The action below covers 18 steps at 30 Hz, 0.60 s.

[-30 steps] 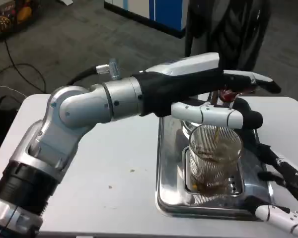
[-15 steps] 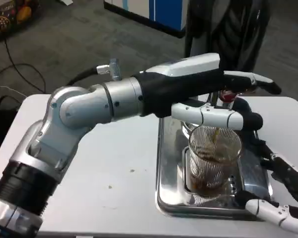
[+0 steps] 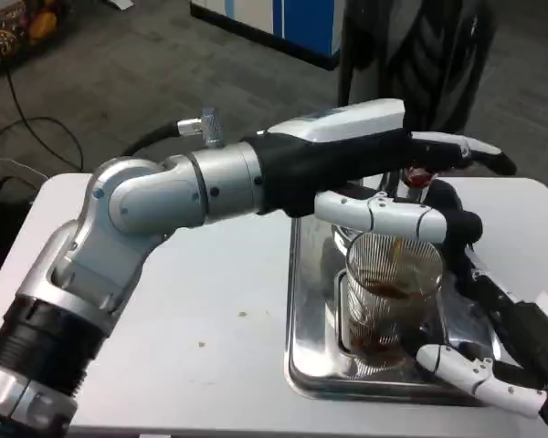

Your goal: Grasp the cup under the faucet to collect the drink, then remove the cup.

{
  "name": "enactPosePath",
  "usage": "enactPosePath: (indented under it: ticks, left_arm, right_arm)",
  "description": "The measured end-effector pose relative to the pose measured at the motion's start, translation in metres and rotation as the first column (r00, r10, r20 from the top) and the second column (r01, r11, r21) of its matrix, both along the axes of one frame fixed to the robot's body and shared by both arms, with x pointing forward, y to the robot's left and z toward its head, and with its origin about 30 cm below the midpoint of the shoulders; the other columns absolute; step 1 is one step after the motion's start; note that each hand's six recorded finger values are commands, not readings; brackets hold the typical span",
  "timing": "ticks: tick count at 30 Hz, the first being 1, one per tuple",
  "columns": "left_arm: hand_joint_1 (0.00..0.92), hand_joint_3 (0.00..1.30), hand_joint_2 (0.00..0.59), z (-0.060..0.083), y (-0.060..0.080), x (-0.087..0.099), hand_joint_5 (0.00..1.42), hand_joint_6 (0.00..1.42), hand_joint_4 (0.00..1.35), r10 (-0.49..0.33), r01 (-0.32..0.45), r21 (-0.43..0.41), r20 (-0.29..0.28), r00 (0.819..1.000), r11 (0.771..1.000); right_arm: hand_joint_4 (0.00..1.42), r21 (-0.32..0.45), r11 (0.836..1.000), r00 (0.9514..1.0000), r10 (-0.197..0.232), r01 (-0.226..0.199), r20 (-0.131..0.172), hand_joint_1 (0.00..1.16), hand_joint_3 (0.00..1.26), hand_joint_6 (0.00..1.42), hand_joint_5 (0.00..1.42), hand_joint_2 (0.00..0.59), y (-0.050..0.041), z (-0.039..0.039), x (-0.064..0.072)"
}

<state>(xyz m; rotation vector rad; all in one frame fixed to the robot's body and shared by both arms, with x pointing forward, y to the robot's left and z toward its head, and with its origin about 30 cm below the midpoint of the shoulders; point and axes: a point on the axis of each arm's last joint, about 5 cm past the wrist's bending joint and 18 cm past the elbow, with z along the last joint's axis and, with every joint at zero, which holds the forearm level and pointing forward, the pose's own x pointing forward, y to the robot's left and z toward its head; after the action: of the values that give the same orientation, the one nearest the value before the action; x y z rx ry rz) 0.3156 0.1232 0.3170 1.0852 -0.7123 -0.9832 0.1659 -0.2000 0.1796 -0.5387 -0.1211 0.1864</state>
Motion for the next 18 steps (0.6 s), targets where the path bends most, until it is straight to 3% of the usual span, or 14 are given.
enactPosePath:
  ticks: [18]
  left_arm:
    - [0.000,0.18,0.167,0.001,0.000,-0.001,0.12,0.20,0.07,0.001,-0.001,0.010,0.014,1.000,1.000]
  right_arm:
    - [0.00,0.027,0.999,0.9993,-0.037,0.037,-0.010,0.53,0.00,0.00,0.02,0.237,0.0137,-0.0082,0.012]
